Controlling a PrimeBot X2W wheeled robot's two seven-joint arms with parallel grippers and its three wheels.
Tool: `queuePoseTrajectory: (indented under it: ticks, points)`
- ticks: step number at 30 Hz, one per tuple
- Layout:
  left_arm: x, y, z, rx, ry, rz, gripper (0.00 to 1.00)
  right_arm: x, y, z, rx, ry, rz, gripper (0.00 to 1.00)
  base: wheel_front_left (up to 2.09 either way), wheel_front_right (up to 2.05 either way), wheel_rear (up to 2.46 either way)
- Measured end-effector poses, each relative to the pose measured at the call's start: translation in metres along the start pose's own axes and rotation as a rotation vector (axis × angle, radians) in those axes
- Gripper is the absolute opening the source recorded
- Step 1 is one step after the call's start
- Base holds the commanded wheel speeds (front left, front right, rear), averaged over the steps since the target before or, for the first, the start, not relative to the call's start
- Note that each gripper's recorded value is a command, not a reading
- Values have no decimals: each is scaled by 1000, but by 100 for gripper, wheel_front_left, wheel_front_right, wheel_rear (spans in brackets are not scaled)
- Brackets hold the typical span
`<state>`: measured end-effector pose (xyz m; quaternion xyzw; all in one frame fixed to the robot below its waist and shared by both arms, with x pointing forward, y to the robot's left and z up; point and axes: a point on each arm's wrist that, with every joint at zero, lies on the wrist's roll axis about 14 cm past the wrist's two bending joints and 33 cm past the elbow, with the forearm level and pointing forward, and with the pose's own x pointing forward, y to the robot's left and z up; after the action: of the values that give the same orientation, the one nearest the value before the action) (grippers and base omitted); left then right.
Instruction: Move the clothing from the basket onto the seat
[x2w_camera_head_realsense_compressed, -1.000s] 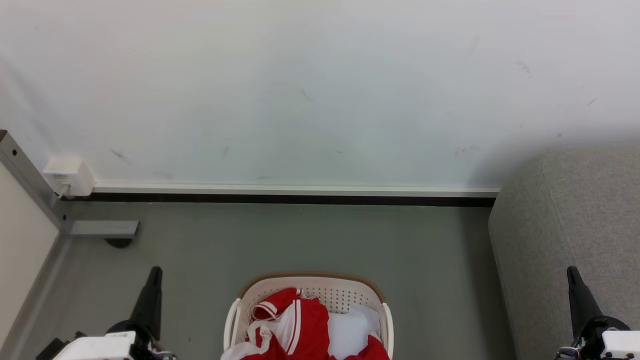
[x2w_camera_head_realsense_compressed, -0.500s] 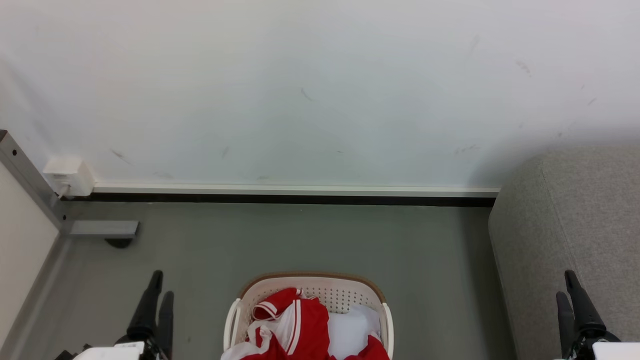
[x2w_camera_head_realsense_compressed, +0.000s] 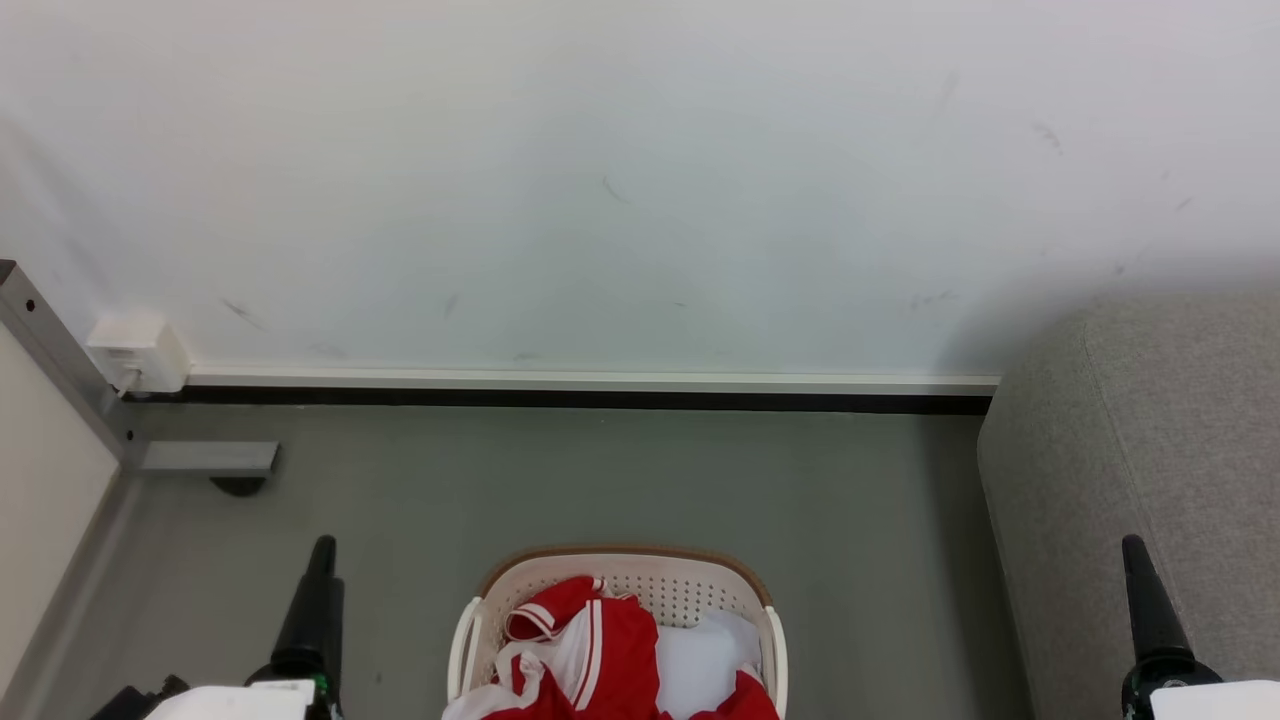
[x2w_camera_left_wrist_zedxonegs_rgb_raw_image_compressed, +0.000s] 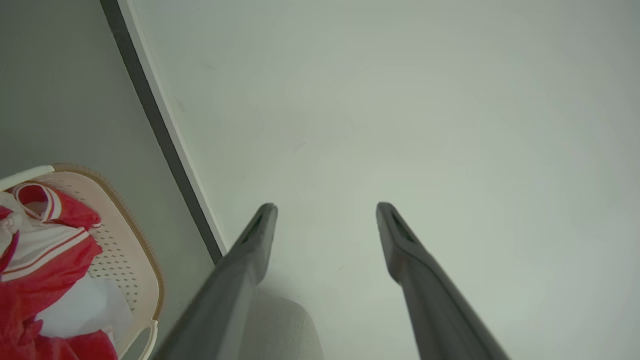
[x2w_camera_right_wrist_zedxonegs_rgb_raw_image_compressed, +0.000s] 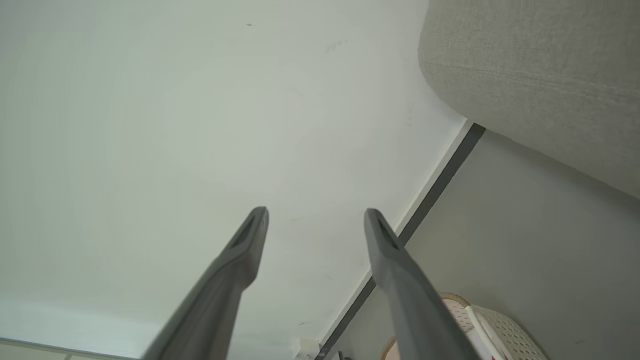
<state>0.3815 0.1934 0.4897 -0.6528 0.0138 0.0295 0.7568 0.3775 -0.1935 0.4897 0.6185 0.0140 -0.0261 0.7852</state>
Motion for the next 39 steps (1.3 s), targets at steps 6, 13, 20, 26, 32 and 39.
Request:
queuePoseTrajectory:
  ticks: [6, 13, 20, 26, 32, 39]
  points:
    - [0, -4, 0, 130, -8, -5, 100, 1, 10, -2, -180, 4, 32, 100, 0, 0, 0]
    - [-1, -5, -4, 292, -3, -1, 100, 1, 18, -7, -401, 23, 64, 100, 0, 0, 0]
    - [-2, -6, -10, 494, 11, -10, 100, -1, 19, -14, -599, 49, 88, 100, 0, 0, 0]
    - [-3, -6, -13, 644, 20, -18, 100, -3, 17, -19, -741, 71, 100, 100, 0, 0, 0]
    - [-5, -3, -14, 765, 30, -20, 100, -3, 16, -23, -840, 79, 115, 100, 0, 0, 0]
    - [-8, 1, -17, 929, 45, -26, 100, -4, 19, -31, -959, 88, 149, 100, 0, 0, 0]
